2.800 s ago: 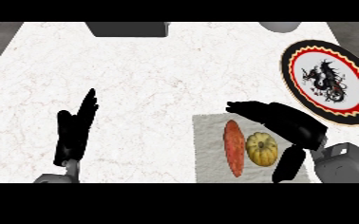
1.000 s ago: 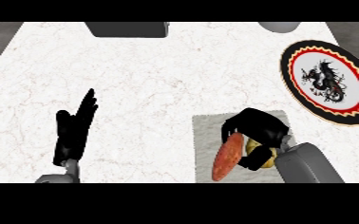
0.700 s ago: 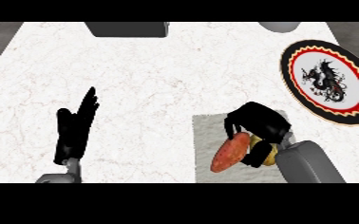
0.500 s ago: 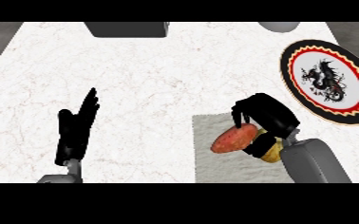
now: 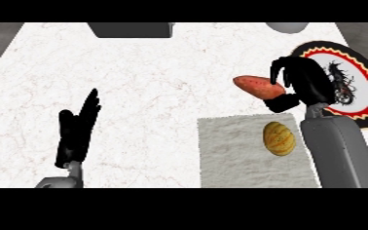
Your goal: Pick the sweet potato from the placemat and place it in the plate
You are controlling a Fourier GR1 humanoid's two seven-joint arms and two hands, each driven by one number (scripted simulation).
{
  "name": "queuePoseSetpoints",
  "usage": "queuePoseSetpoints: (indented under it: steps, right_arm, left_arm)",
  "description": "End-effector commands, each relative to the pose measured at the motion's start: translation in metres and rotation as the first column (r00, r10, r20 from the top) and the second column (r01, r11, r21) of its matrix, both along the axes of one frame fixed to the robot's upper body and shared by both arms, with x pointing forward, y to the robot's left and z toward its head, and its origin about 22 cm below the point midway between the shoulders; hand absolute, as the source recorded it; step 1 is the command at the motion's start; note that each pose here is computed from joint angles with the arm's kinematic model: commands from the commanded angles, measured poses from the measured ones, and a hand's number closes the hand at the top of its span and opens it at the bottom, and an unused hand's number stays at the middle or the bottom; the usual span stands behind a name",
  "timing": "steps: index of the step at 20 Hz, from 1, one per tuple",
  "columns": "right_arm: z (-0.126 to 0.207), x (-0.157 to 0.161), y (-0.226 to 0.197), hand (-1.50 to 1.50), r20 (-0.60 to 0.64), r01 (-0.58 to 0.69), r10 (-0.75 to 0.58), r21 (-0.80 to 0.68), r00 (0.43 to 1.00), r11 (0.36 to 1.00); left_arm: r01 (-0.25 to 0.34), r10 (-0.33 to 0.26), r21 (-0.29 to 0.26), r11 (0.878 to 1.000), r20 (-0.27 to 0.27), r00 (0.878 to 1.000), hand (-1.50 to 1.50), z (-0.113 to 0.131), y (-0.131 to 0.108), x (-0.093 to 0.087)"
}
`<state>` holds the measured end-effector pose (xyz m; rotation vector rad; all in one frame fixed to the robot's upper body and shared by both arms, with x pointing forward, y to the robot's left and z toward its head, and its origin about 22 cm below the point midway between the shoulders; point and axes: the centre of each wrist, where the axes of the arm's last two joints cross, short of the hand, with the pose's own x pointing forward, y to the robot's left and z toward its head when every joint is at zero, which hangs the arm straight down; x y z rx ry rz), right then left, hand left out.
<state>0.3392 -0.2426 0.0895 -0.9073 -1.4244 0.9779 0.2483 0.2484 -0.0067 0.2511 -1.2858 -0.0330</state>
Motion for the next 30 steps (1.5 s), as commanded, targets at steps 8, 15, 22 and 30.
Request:
queuePoseSetpoints:
  steps: [8, 15, 22, 30]
  right_arm:
    - [0.063, 0.001, -0.047, 1.5, 0.281, 0.349, -0.367, 0.116, 0.887, 0.93]
    - [0.062, 0.036, -0.097, 1.5, 0.237, 0.439, -0.466, 0.159, 0.853, 0.884]
    - [0.039, 0.03, -0.167, 1.5, 0.176, 0.484, -0.501, 0.132, 0.847, 0.865]
    - [0.013, 0.04, -0.187, 1.5, -0.055, 0.497, -0.494, 0.047, 0.867, 0.867]
  left_arm:
    - [-0.006, 0.006, 0.007, 1.0, -0.009, 1.0, 0.0, 0.001, 0.013, 0.003]
    - [0.013, -0.013, -0.015, 1.0, -0.005, 1.0, 0.0, 0.004, -0.012, 0.008]
    - [0.016, -0.016, 0.002, 1.0, 0.0, 1.0, 0.0, -0.007, 0.005, -0.002]
    - [0.015, -0.015, -0.001, 1.0, 0.011, 1.0, 0.0, -0.014, -0.007, -0.002]
